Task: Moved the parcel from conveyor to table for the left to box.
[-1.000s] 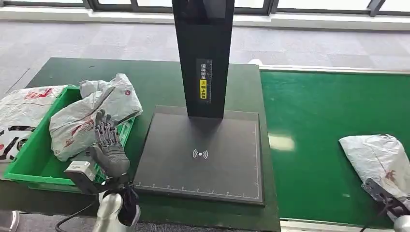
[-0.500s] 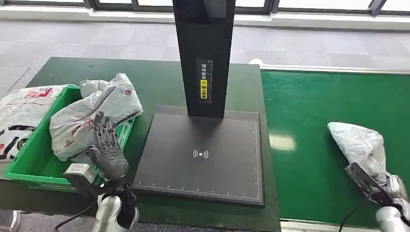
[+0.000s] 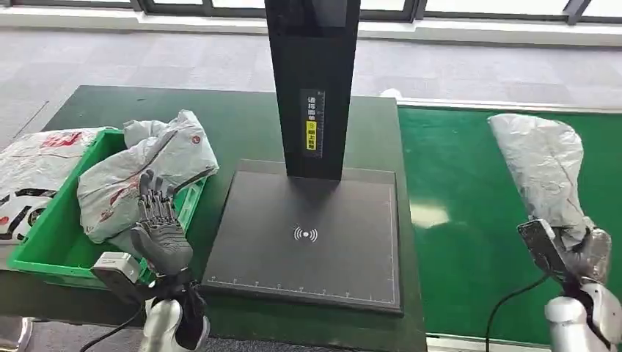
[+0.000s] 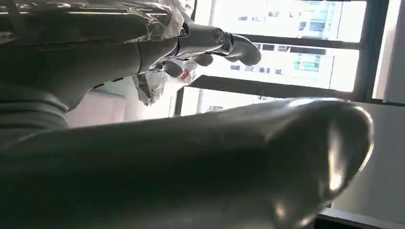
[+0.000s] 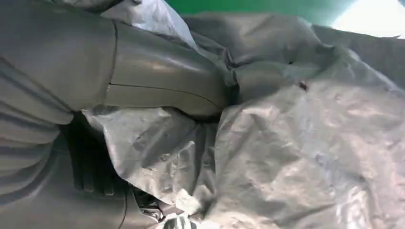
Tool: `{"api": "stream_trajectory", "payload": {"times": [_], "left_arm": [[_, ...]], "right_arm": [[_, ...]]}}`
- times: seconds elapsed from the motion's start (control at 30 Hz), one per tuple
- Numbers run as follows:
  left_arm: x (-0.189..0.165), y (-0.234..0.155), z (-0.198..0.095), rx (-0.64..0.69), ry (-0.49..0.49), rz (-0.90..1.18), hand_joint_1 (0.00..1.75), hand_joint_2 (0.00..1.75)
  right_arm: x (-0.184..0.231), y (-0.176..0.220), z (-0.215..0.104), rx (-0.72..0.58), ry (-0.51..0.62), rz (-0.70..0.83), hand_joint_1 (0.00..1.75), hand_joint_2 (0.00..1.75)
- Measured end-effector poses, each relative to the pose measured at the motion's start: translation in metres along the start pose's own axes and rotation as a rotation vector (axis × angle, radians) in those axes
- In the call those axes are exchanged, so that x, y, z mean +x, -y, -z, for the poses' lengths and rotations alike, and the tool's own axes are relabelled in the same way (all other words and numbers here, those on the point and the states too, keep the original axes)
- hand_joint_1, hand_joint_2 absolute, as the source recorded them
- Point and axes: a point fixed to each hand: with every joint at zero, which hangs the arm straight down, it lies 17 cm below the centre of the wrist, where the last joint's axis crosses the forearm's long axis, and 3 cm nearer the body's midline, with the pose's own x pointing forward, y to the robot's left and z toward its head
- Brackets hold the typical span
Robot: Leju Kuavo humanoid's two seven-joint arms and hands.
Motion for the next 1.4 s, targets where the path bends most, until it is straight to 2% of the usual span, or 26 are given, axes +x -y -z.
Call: {"api": "stream_trajectory", "payload": {"times": [0.13,0.27,0.47,0.67,0.7,0.87,0.93,0.97,1.07,1.23,1.4], "left_arm": [[0.002,-0.004,-0.001,0.011,0.004,0.01,0.0,0.0],[0.004,-0.005,-0.001,0.013,0.009,0.011,0.0,0.0],[0.003,-0.002,-0.001,0.005,0.006,0.013,0.0,0.0],[-0.001,-0.001,-0.003,0.007,-0.004,0.015,0.0,0.0],[-0.002,0.0,-0.003,0.003,-0.006,0.013,0.0,0.0],[-0.002,0.001,-0.003,0.002,-0.006,0.012,0.0,0.0],[-0.004,0.012,-0.003,-0.018,-0.011,0.0,0.0,0.0],[-0.01,0.032,0.003,-0.047,-0.02,-0.02,0.0,0.0],[-0.014,0.044,0.006,-0.061,-0.025,-0.028,0.0,0.0],[-0.019,0.053,0.004,-0.081,-0.041,-0.033,0.0,0.0],[-0.024,0.059,0.003,-0.09,-0.051,-0.034,0.0,0.0]], "right_arm": [[0.058,0.036,-0.024,-0.132,0.156,-0.014,1.75,1.75],[0.123,0.049,-0.045,-0.195,0.306,0.0,1.75,1.75],[0.254,0.043,-0.106,-0.182,0.584,0.119,1.75,1.75],[0.323,0.044,-0.149,-0.157,0.685,0.261,1.75,1.75],[0.333,0.043,-0.155,-0.15,0.69,0.287,1.75,1.75],[0.335,0.043,-0.155,-0.149,0.69,0.291,1.75,1.75],[0.354,0.04,-0.164,-0.124,0.669,0.362,1.75,1.75],[0.36,0.014,-0.169,0.02,0.556,0.566,1.75,1.75],[0.367,-0.014,-0.172,0.136,0.539,0.647,1.75,1.75],[0.363,-0.052,-0.168,0.236,0.516,0.67,1.75,1.75],[0.355,-0.074,-0.164,0.27,0.498,0.647,1.75,1.75]]}}
